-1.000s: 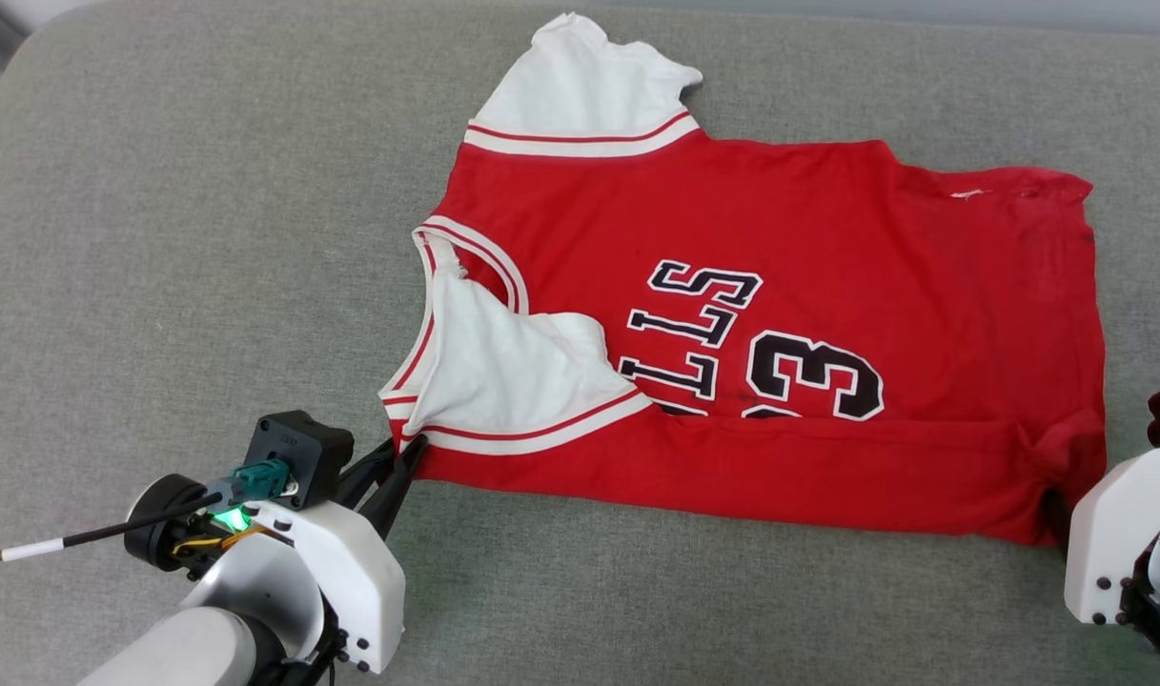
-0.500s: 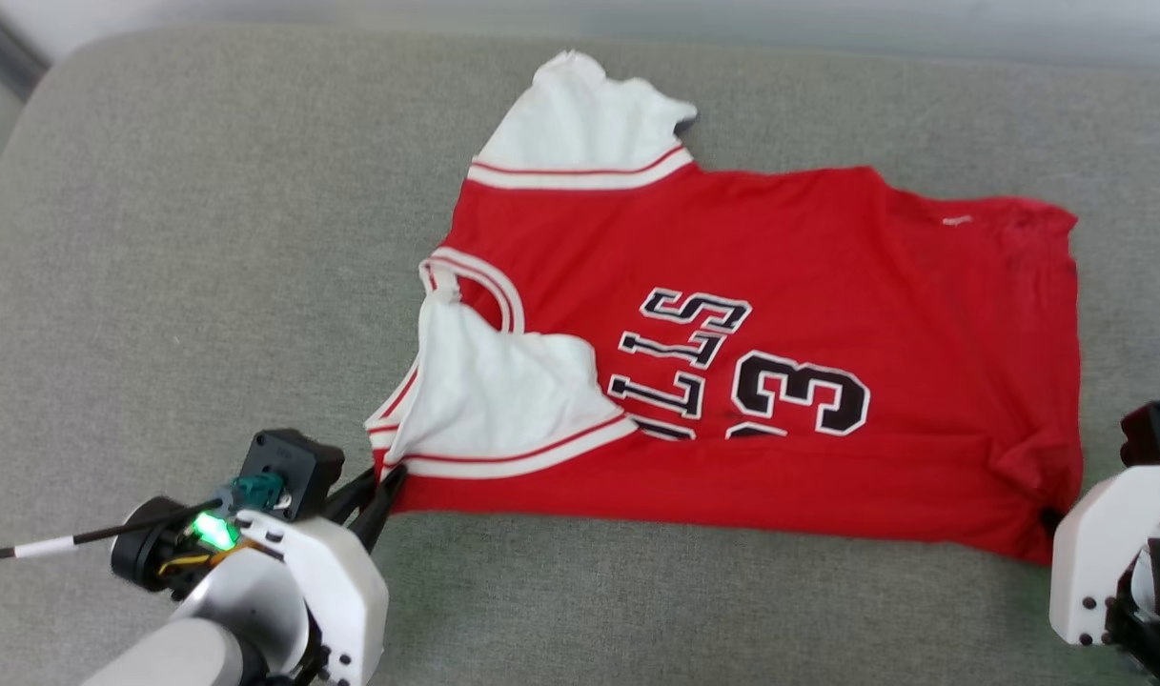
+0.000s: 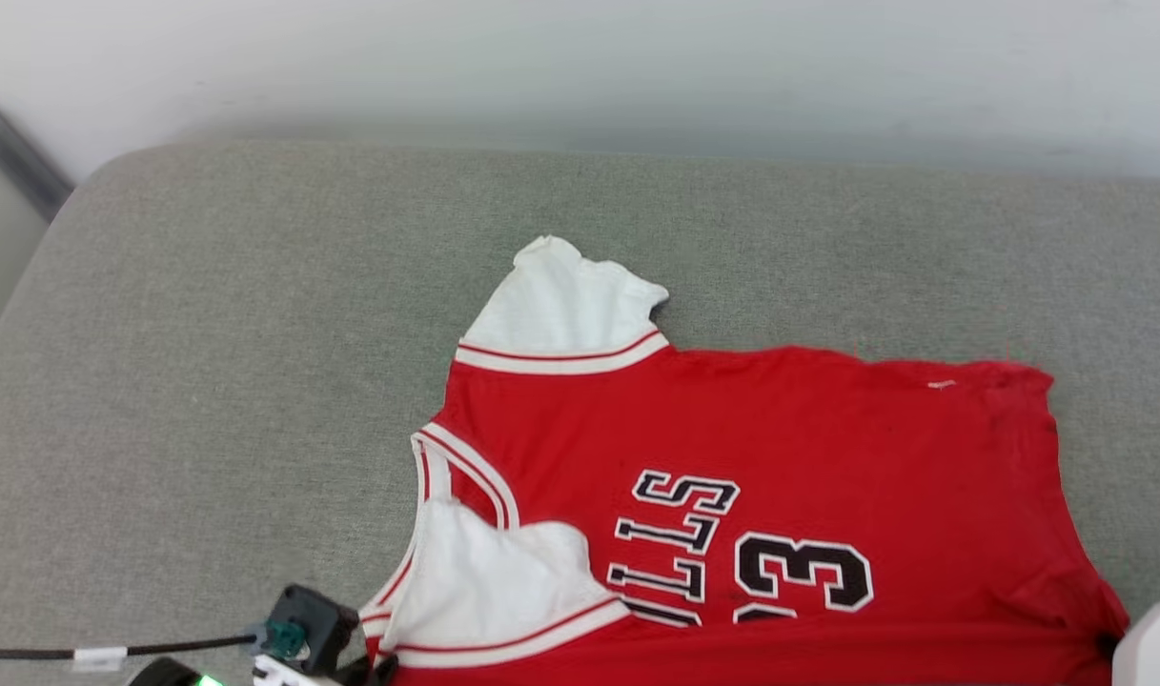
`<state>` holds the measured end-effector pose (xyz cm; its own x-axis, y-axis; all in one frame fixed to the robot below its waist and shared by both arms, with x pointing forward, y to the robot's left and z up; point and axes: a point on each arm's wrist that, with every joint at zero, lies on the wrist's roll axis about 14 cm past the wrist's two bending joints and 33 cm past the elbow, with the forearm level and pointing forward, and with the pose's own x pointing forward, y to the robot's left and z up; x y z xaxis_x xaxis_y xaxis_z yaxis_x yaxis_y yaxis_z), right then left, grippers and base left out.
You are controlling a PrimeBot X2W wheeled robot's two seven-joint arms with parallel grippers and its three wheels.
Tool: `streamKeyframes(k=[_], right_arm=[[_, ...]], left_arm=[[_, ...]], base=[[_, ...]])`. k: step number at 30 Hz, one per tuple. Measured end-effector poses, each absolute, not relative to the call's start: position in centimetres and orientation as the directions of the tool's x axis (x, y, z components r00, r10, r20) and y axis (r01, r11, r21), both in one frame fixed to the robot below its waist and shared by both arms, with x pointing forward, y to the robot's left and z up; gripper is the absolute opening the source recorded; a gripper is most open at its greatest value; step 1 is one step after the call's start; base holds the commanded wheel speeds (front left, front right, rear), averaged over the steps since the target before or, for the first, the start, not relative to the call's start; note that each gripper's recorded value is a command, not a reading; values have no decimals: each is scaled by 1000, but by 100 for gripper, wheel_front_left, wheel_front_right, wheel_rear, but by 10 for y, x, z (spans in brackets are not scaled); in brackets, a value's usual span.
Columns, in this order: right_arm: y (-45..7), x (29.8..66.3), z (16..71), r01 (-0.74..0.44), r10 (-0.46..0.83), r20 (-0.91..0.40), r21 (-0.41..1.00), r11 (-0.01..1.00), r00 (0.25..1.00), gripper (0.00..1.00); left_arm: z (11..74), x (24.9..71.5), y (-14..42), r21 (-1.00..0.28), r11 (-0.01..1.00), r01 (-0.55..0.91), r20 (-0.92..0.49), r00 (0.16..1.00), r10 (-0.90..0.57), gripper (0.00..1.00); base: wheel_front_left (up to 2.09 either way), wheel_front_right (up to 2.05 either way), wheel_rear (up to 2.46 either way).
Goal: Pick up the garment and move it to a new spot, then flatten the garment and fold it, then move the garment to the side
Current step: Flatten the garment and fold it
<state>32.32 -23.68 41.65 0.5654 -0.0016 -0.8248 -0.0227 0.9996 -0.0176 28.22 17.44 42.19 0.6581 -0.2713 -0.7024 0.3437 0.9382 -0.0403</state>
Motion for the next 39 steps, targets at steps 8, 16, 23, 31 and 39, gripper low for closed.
streamKeyframes(k=[8,16,23,31,39], right_arm=[[-241,299,400,-10,-14,-868,-22,1000,496,0],[-234,301,385,-16,7,-877,0,1000,480,100],[-226,338,430,-51,66,-734,43,998,676,100],[-208,386,526,-129,129,-306,20,991,943,100],[-194,388,561,-138,138,-13,35,990,990,100]], left_arm=[[389,263,166,-95,933,346,-762,578,-292,0],[378,269,168,-98,937,335,-756,587,-289,100],[419,312,179,-73,957,280,-536,798,-275,100],[497,359,195,-4,986,166,-133,977,-165,100],[548,374,188,-78,992,98,100,991,-90,100]], base=[[0,0,0],[0,0,0],[0,0,0],[0,0,0],[0,0,0]])
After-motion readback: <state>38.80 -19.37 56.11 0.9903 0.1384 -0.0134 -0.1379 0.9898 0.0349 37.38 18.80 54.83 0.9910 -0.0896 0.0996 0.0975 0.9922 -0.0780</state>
